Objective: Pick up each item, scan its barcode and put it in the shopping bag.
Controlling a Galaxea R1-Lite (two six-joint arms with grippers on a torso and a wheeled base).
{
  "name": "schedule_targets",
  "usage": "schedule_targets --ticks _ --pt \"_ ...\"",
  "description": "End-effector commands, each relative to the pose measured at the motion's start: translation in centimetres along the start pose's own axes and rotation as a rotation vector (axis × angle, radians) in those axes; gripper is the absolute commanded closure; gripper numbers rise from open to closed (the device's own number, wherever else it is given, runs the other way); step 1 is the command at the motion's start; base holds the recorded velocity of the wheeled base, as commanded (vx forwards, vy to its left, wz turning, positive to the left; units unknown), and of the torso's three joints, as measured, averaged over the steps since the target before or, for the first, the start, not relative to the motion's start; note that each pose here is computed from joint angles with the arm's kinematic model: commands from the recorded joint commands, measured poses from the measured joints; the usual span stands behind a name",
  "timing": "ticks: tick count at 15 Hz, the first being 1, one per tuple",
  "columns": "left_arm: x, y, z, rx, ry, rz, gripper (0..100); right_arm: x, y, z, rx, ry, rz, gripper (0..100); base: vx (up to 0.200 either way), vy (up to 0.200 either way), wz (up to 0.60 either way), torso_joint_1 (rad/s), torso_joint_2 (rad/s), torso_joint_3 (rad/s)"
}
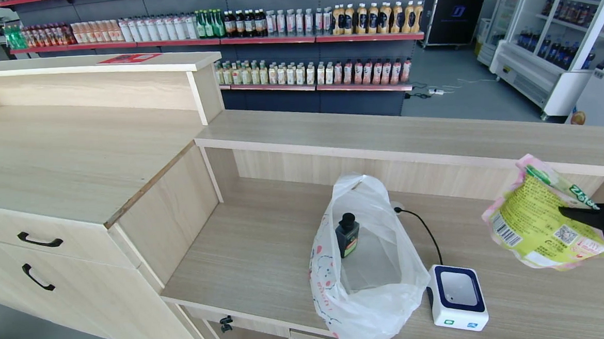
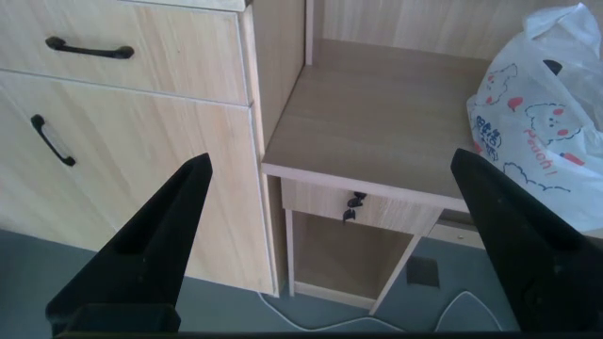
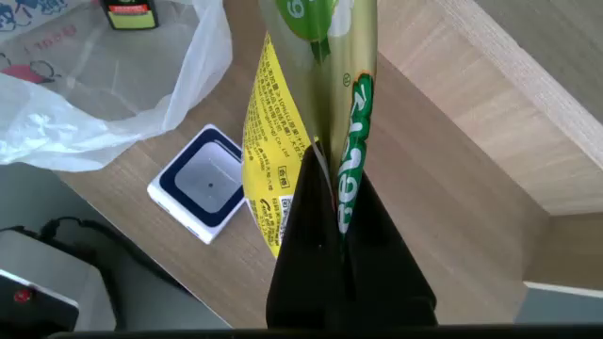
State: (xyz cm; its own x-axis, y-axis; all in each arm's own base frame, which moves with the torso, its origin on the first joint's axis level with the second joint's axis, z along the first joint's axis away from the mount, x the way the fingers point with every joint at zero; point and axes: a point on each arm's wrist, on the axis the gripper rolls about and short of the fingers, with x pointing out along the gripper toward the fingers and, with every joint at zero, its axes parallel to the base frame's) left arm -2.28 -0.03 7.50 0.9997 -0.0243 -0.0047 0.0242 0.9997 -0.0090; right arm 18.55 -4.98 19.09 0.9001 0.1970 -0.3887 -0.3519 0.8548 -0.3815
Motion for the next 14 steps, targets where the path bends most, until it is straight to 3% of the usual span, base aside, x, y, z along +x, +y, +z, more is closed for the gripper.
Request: schedule_targets --ticks 1,4,5,6,9,11,14 --pt "0.0 0.0 0.0 0.000 0.001 0.000 0 -1.9 1.1 0.9 -0.022 -0.060 -0.045 100 0.000 0.000 0.00 0.000 0.00 0.000" --pt "0.0 0.0 0.0 0.000 0.000 0.000 0 -2.1 1.9 0.7 -0.022 -0.074 -0.036 100 0.000 0.000 0.00 0.000 0.00 0.000" --pt "0.0 0.0 0.0 0.000 0.001 0.000 0 -2.1 2.0 0.8 -0.021 -0.080 -0.031 100 0.000 0.000 0.60 0.002 0.00 0.002" --pt "0.0 0.0 0.0 0.000 0.001 0.000 0 -1.9 3.3 1.3 0.027 -0.153 0.012 100 0.000 0.000 0.60 0.002 0.01 0.002" --pt "0.0 0.0 0.0 0.000 0.001 0.000 0 -1.4 4.8 1.8 0.067 -0.180 -0.003 100 0.000 0.000 0.60 -0.004 0.00 0.002" --pt "0.0 0.0 0.0 0.000 0.001 0.000 0 -0.9 5.5 1.9 0.094 -0.158 0.028 100 0.000 0.000 0.30 -0.004 0.00 0.001" --pt "0.0 0.0 0.0 0.000 0.001 0.000 0 0.4 6.3 0.2 0.106 -0.056 0.105 100 0.000 0.000 0.00 0.000 0.00 0.000"
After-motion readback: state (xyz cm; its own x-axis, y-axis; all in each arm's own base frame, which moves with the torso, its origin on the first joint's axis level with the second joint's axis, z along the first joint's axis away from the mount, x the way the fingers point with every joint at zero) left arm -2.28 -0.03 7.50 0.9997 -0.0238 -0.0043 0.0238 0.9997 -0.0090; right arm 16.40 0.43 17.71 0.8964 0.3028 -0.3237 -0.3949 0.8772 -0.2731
